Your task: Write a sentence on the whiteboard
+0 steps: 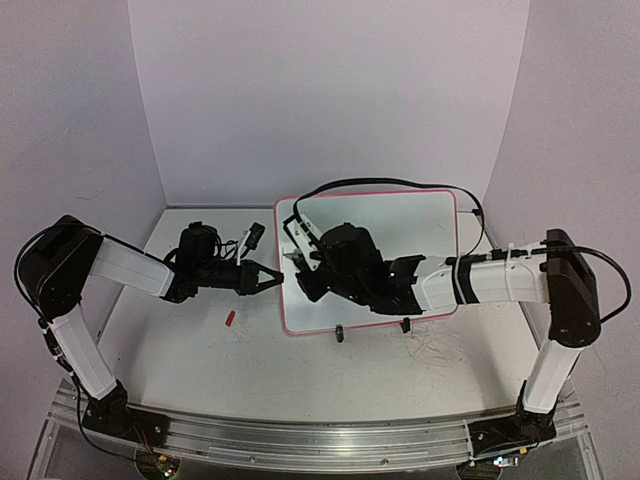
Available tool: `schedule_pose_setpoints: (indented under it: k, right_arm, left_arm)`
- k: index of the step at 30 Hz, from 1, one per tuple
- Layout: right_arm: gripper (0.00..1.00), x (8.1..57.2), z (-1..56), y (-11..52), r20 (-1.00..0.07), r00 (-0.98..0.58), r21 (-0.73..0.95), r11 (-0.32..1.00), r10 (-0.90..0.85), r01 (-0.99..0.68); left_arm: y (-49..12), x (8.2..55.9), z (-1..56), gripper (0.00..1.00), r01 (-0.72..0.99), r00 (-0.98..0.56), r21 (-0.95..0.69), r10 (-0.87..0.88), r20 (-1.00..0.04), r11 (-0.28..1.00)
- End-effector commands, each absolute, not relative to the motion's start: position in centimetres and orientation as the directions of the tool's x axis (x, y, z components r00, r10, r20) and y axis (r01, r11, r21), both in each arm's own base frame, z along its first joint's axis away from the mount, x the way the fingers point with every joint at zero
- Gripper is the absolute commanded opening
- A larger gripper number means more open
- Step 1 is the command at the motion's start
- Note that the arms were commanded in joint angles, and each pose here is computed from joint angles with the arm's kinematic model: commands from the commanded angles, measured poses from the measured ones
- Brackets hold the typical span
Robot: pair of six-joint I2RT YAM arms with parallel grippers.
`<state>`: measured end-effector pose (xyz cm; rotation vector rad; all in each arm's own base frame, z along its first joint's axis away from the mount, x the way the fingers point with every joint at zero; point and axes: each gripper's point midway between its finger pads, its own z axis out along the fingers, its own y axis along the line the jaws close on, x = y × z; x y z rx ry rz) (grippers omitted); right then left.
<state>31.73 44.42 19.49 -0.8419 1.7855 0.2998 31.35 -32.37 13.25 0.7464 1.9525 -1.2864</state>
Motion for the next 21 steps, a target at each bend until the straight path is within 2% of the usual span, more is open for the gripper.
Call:
schedule_pose_setpoints:
  k: [1, 21]
  right_arm:
    - [0.0, 31.9, 19.72, 43.35, -0.906, -0.183, -0.18, 0.741, -0.381, -0.647]
    - [0.0, 31.33, 19.04, 42.84, -0.902, -0.207, -0.159, 0.738, -0.378, -0.656]
  left_arm:
    - [-32.81, 31.36, 16.01, 0.0, 0.816, -0.535, -0.489, 0.082, -0.841, 0.309]
    - [-32.78, 31.3, 16.01, 0.0, 0.815, -0.536, -0.489, 0.084, -0.84, 0.31]
